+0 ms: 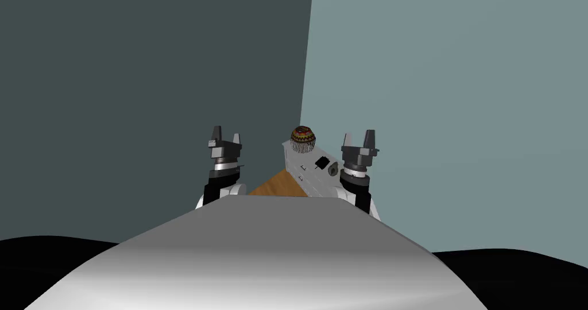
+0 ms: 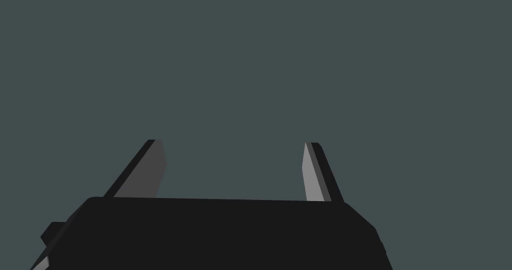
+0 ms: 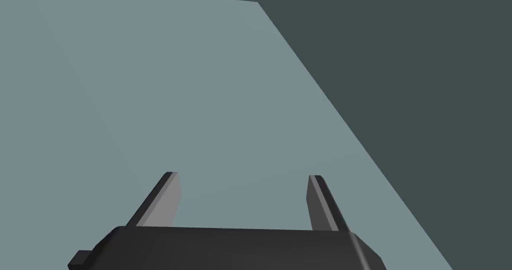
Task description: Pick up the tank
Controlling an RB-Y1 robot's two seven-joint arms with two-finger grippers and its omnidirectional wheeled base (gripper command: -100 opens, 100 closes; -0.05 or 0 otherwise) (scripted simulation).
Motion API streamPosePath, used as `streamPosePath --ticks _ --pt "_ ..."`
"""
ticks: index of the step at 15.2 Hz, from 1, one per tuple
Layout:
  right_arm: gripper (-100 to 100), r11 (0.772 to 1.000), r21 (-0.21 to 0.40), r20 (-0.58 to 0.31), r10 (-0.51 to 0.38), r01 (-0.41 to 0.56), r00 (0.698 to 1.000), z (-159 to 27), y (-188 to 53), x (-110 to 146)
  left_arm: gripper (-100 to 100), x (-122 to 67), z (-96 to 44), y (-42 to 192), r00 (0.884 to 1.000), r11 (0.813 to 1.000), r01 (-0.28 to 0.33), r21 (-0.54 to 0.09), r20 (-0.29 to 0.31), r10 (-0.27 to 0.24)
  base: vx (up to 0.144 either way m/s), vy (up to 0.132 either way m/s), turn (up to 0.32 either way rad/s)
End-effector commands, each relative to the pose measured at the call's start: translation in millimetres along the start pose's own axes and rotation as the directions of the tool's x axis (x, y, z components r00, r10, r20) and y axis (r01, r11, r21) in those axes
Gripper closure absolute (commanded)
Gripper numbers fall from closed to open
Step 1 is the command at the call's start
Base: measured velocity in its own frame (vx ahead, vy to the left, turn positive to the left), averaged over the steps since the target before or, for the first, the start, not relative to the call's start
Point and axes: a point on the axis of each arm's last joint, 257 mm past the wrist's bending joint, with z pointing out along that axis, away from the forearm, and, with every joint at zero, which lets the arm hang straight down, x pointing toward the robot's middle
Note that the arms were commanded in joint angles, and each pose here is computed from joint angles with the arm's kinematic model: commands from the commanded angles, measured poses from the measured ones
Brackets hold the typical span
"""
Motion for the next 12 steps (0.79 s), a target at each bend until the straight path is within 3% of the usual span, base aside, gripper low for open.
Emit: streamPosePath --ticks 1,3,4,6,9,11,12 --pt "-100 0.998 0.049 -0.048 -0.041 0.044 0.998 -2.1 -22.1 11.8 0 0.0 0.0 0.0 1.0 1.0 0.0 0.0 0.0 0.0 -0.017 -0.014 0.115" --pt "-100 0.991 0.097 -0.1 -0.085 0.094 0.991 -5.6 -45.5 23.5 0 0.1 0.1 0.0 1.0 1.0 0.0 0.0 0.0 0.0 -0.055 -0.045 0.216" --pt "-100 0.991 0.097 -0.1 -0.085 0.094 0.991 -5.6 -45.5 23.5 0 0.1 0.1 0.0 1.0 1.0 0.0 0.0 0.0 0.0 -0.058 -0.056 0.13" --pt "-100 0.975 0.151 -0.169 -0.139 0.165 0.976 -12.1 -75.6 37.5 0 0.0 0.0 0.0 1.0 1.0 0.0 0.0 0.0 0.0 -0.046 -0.049 0.13" --pt "-100 0.961 0.178 -0.213 -0.171 0.21 0.962 -16.8 -92.8 45.5 0 0.0 0.0 0.0 1.0 1.0 0.0 0.0 0.0 0.0 -0.053 -0.036 0.134" --pt "-100 0.928 0.216 -0.301 -0.231 0.302 0.925 -25.7 -125.2 60.4 0 0.0 0.0 0.0 1.0 1.0 0.0 0.0 0.0 0.0 -0.056 -0.047 0.201" --pt "-100 0.923 0.224 -0.311 -0.238 0.314 0.92 -29.4 -130.5 61.0 0 0.1 0.1 0.0 1.0 1.0 0.0 0.0 0.0 0.0 -0.061 -0.051 0.184"
